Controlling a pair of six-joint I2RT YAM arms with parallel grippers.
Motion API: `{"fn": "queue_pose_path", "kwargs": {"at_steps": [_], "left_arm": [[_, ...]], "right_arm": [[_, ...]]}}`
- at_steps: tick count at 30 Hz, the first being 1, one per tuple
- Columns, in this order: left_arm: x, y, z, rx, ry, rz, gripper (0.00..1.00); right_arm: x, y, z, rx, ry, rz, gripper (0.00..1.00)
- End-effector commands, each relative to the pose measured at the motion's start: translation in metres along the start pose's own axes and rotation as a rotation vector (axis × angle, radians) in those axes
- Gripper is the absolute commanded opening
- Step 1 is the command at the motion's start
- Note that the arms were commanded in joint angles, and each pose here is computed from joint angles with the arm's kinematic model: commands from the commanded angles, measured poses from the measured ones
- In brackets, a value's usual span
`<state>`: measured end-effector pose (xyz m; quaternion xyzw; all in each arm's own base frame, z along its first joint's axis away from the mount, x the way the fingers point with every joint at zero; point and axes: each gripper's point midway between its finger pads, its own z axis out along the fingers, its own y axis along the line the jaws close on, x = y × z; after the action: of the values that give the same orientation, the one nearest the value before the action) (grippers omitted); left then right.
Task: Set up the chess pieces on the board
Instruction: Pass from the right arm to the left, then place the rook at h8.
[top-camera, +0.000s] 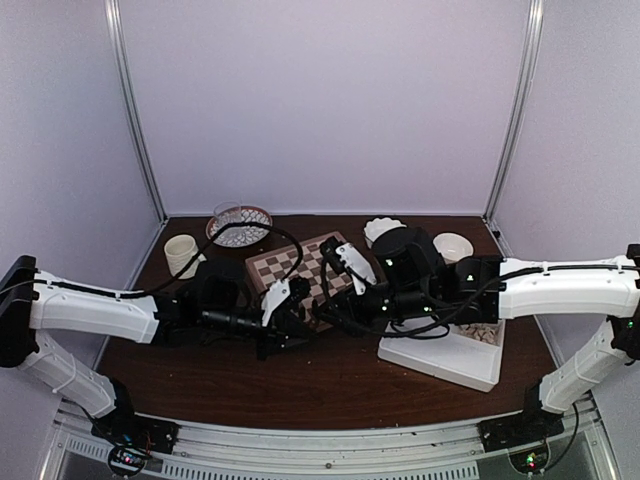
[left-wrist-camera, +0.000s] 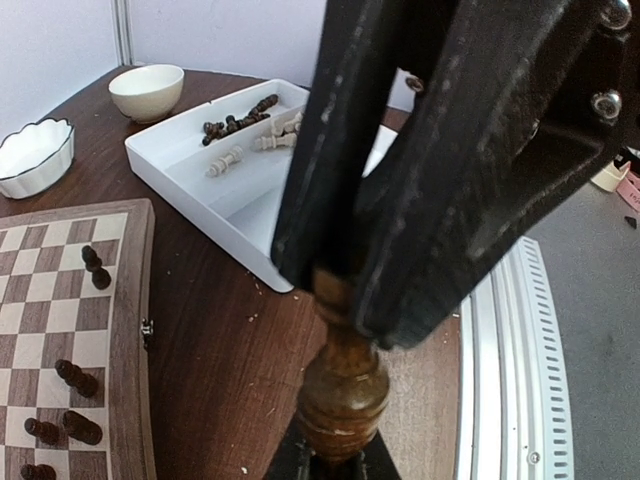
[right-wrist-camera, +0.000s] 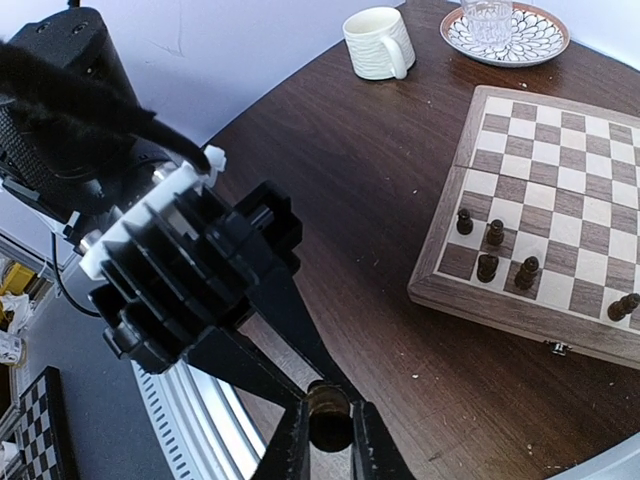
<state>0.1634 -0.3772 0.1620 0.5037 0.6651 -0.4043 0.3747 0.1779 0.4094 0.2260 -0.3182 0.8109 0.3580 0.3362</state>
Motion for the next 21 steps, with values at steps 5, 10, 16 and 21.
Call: {"fn": "queue_pose_path", "kwargs": {"at_steps": [5,10,16,21], "left_arm": [[-0.009,0.038,-0.009,-0.239,0.009,-0.022,0.0],[-0.007,0.091,-0.062,-0.577,-0.074,-0.128,0.0],[0.002,0.118,-0.132,-0.833,-0.243,-0.225,0.0],[0.003,0.122,-0.171,-0.975,-0.349,-0.229,0.0]], "right_arm": [[-0.024,-0.022,-0.025,0.147,-0.133,0.004,0.07],[-0.025,-0.031,-0.025,0.202,-0.14,-0.016,0.07],[-0.025,-0.036,0.005,0.243,-0.087,-0.056,0.06],[-0.027,-0.037,0.039,0.264,-0.059,-0.078,0.06]]}}
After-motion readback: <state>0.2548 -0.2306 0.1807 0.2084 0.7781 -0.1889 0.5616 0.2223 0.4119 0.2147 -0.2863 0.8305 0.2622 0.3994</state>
